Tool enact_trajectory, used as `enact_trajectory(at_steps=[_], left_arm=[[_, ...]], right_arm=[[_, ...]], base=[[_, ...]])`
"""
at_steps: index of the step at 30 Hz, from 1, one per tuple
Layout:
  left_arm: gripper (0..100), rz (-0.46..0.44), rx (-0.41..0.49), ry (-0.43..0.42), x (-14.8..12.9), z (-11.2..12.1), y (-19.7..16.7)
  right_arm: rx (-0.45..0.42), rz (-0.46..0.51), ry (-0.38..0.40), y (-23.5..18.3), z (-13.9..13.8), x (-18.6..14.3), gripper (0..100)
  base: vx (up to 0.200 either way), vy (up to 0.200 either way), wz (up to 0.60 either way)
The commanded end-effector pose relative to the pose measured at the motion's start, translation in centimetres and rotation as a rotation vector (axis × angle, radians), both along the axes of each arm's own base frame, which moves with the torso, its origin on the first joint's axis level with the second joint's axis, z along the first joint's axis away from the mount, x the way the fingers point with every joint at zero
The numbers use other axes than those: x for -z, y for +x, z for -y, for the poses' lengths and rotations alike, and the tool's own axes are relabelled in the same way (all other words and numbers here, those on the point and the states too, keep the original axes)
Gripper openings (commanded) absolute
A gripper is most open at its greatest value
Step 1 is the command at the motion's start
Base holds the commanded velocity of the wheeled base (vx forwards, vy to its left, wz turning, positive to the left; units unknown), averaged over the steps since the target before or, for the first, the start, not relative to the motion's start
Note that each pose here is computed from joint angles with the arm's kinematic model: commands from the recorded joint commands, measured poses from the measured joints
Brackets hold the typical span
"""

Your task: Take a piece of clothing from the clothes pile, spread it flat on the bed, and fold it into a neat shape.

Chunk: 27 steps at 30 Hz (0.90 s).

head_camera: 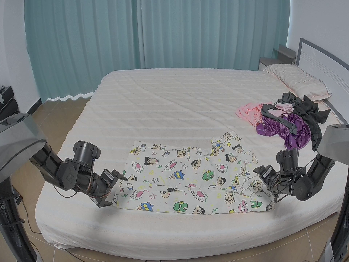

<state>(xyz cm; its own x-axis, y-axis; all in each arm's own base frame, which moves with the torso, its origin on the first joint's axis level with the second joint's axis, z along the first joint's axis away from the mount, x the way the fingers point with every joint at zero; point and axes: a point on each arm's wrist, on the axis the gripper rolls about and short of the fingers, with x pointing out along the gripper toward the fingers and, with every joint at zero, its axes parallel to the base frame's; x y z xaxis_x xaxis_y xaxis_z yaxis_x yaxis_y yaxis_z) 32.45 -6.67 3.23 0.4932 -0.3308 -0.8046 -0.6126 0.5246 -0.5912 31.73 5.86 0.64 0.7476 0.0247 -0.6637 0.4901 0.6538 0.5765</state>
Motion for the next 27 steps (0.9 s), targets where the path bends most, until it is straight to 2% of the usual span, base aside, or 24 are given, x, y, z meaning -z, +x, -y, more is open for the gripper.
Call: enact_trajectory(at_steps=[1,18,19,27], left_arm=[[100,0.019,0.007,-0.006,-0.8,0.0,-1.5],[100,0.021,0.011,-0.003,-0.6,0.1,-1.7],[100,0.021,0.011,-0.003,-0.6,0.1,-1.7],[100,0.024,0.012,-0.006,-0.7,0.1,-1.7]], right_arm=[[0.009,-0.033,-0.072,0.7,0.1,4.1,100],[0.029,0.046,-0.066,3.3,0.0,3.9,100],[0.029,0.044,-0.067,3.4,0.1,4.1,0],[0.019,0.021,-0.106,3.4,0.7,4.8,0]], base=[[0.0,0.0,0.0],[0.0,0.0,0.0],[0.0,0.0,0.0],[0.0,0.0,0.0]])
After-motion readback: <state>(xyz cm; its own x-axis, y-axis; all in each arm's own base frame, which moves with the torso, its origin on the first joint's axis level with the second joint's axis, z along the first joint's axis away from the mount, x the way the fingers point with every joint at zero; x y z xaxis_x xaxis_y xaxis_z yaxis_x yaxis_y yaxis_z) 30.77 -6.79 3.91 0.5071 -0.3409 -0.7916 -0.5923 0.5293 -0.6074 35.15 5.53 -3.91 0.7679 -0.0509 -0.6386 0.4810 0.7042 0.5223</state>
